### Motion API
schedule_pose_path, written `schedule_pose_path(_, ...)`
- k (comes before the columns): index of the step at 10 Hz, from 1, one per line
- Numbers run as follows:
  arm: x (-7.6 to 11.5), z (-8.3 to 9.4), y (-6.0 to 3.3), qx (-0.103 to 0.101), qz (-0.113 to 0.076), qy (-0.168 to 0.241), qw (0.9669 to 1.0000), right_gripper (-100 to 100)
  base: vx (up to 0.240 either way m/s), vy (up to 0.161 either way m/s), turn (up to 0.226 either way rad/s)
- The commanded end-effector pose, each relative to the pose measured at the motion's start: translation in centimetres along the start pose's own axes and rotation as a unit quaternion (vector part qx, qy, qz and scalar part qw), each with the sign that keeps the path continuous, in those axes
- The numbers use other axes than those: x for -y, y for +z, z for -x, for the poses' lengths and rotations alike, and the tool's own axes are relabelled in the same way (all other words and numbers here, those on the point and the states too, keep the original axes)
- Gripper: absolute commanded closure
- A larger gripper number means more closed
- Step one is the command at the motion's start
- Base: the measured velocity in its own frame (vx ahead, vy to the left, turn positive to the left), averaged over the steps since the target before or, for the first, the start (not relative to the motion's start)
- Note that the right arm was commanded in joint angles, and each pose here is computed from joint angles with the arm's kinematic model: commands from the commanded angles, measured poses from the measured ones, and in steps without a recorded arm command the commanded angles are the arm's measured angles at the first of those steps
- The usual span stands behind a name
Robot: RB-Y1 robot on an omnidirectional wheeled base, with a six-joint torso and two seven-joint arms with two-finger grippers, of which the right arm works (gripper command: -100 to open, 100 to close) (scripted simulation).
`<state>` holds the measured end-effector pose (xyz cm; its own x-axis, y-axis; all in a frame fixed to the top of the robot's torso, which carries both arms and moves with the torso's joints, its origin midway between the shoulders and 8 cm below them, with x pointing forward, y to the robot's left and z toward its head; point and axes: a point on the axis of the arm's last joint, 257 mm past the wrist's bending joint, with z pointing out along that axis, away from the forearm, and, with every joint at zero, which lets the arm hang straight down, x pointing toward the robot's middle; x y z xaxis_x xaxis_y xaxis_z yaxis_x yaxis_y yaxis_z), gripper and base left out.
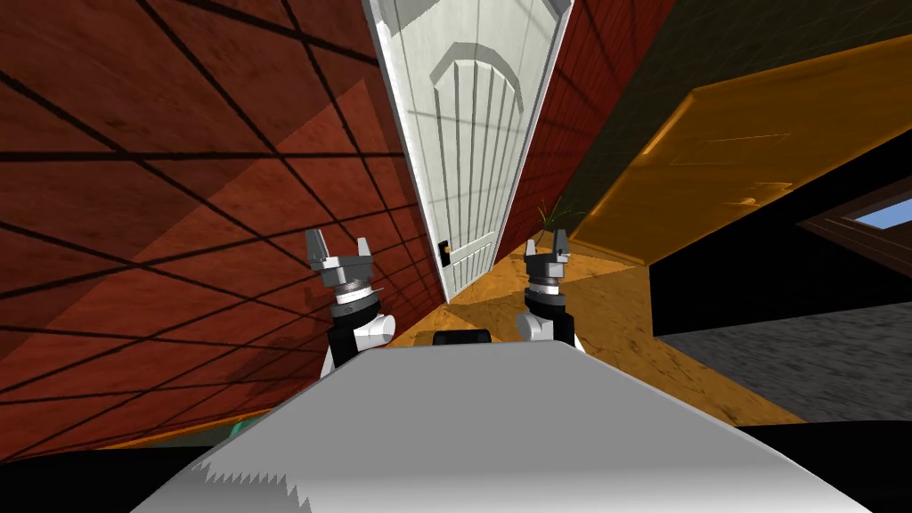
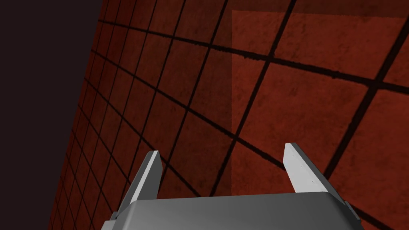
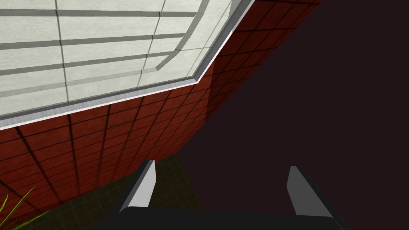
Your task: Pull the door open
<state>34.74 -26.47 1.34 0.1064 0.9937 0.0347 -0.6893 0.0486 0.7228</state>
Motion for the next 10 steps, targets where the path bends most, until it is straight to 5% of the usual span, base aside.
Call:
schedule_pose_path(1,0.3,-0.3,0.02,-0.006,-0.003,0.011,0.9999,-100,0.143,-0.129,-0.062)
schedule_pose_path(5,1.2,-1.2,0.02,-0.021,-0.01,0.038,0.999,-100,0.154,-0.122,-0.069)
schedule_pose_path(10,3.8,-3.7,-0.14,-0.054,-0.035,0.116,0.9911,-100,0.078,-0.059,-0.105)
